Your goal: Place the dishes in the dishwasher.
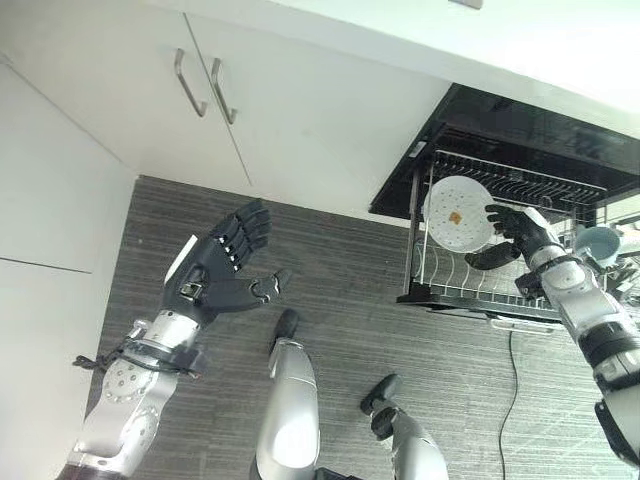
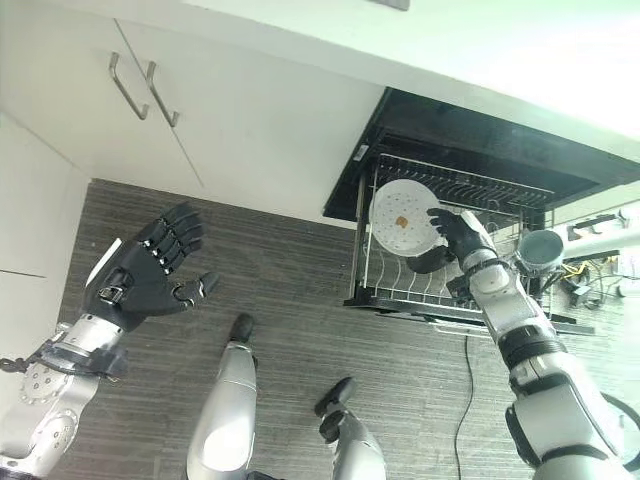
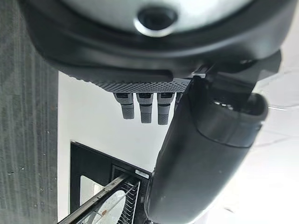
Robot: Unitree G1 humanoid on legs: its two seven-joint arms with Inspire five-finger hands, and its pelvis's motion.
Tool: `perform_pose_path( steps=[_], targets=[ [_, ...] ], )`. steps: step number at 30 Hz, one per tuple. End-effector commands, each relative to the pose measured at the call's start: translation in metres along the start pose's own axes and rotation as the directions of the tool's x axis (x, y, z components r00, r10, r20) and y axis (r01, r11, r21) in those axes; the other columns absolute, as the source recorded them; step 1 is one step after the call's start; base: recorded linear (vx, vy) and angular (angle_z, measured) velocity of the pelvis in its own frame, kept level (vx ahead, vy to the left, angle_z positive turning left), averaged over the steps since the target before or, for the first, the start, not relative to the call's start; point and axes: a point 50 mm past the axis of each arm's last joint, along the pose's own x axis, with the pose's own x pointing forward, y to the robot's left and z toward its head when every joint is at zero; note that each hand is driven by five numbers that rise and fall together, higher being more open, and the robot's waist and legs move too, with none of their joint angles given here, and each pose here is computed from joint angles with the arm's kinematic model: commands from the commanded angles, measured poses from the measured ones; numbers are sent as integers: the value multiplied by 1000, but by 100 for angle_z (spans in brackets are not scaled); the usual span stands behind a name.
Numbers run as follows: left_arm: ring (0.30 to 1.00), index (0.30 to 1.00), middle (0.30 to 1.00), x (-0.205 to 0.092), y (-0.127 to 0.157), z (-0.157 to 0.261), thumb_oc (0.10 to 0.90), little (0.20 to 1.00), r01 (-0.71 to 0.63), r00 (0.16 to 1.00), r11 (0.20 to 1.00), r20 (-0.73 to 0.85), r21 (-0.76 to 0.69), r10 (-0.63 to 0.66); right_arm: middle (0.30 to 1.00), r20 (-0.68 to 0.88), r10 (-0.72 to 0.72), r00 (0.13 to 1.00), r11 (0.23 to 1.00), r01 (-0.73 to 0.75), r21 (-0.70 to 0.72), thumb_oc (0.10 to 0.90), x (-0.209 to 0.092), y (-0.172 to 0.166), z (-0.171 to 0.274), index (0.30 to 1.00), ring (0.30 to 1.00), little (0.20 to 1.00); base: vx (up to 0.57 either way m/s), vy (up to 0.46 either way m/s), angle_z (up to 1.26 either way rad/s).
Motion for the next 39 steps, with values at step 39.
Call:
perform_pose_path(
  steps=[39],
  targets=[
    [900, 900, 900, -207, -35, -219, 800, 900, -467, 273, 866, -903, 176, 331, 900, -403, 25, 915, 924, 133, 359, 800, -66, 22, -90, 900, 900, 900, 46, 33, -15]
  ],
)
